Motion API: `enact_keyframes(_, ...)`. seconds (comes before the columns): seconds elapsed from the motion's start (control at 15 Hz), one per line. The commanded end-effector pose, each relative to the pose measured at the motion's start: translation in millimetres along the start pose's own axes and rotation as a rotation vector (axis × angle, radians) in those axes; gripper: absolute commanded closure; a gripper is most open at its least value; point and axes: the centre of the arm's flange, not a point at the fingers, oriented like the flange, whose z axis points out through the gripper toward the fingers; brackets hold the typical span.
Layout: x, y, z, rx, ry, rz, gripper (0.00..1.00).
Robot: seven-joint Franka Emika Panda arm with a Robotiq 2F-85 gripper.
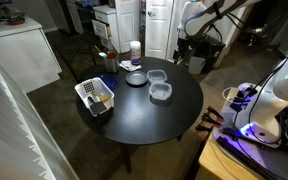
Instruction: Get the lunch box to the right from the table and put it in the lunch box to the left
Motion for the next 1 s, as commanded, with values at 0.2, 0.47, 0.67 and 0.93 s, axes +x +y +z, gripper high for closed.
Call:
enact_keyframes(0.2, 61.2, 19.0, 90.8, -0.091, -0.022, 0.042, 0.00)
enact_keyframes(0.47, 75.0, 30.3, 121.0, -0.128, -0.053, 0.034, 0.00)
enact_keyframes(0.67, 83.2, 47.1, 132.3, -0.153, -0.064, 0.012, 0.00)
enact_keyframes(0.93, 108.8, 84.6, 138.5, -0.116, -0.043, 0.063, 0.00)
